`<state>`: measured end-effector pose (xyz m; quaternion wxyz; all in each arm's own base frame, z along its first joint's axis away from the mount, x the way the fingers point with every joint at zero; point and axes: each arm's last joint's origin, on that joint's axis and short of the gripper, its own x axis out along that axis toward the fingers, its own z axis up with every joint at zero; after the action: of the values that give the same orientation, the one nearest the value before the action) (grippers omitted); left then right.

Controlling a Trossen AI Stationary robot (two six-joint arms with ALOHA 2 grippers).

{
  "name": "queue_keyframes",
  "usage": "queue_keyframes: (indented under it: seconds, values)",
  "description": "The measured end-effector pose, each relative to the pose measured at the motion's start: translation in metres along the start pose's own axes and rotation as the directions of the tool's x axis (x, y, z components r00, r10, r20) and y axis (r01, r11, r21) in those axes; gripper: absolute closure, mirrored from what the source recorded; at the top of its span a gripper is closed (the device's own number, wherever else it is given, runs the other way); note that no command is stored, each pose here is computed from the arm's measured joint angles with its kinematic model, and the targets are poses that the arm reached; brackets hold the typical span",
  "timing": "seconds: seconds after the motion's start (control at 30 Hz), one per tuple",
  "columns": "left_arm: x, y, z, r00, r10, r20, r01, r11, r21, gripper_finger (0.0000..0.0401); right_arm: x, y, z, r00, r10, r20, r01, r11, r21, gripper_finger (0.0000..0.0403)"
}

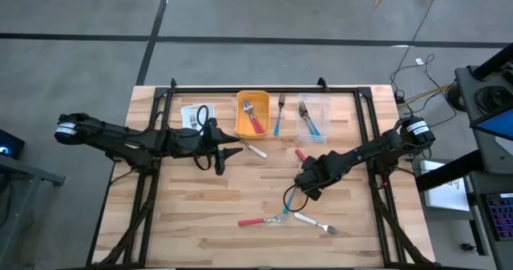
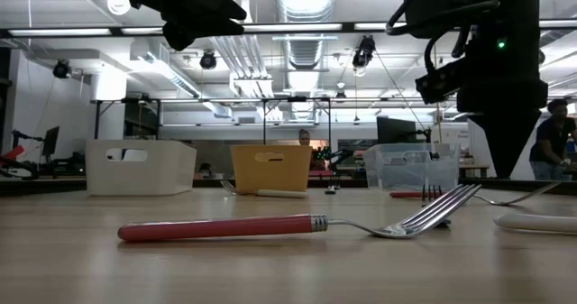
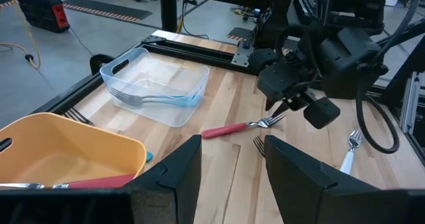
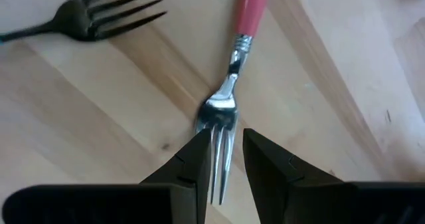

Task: Sort silverware by color (type)
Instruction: Put the pink fork into the yellow bin

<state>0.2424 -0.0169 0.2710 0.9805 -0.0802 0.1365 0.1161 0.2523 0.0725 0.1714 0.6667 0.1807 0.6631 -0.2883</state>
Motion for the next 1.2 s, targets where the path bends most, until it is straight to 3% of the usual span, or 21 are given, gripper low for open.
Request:
queue_keyframes:
  seconds: [0.23, 0.67, 1.03, 1.2]
  values:
    - [0.0, 0.0, 0.0, 1.0, 0.0, 0.0, 0.0, 1.0, -0.01, 0.0256, 0.001, -0.003, 0.004, 1.0, 0.005, -0.013, -0.004, 0.997, 0.073, 0.0308]
    - [0.0, 0.0, 0.0, 1.0, 0.0, 0.0, 0.0, 1.0, 0.003, 0.0256, 0.006, -0.013, 0.019, 1.0, 0.003, 0.015, -0.005, 0.998, 0.07, 0.0206]
    - [0.0, 0.0, 0.0, 1.0, 0.0, 0.0, 0.0, 1.0, 0.005, 0.0256, 0.034, -0.022, 0.028, 0.993, 0.067, 0.094, -0.072, 0.996, 0.05, 0.0204]
    - [0.0, 0.0, 0.0, 1.0, -0.001, 0.001, 0.001, 1.0, 0.016, 0.0256, 0.045, -0.026, 0.025, 0.989, 0.092, 0.114, -0.097, 0.994, 0.047, 0.023]
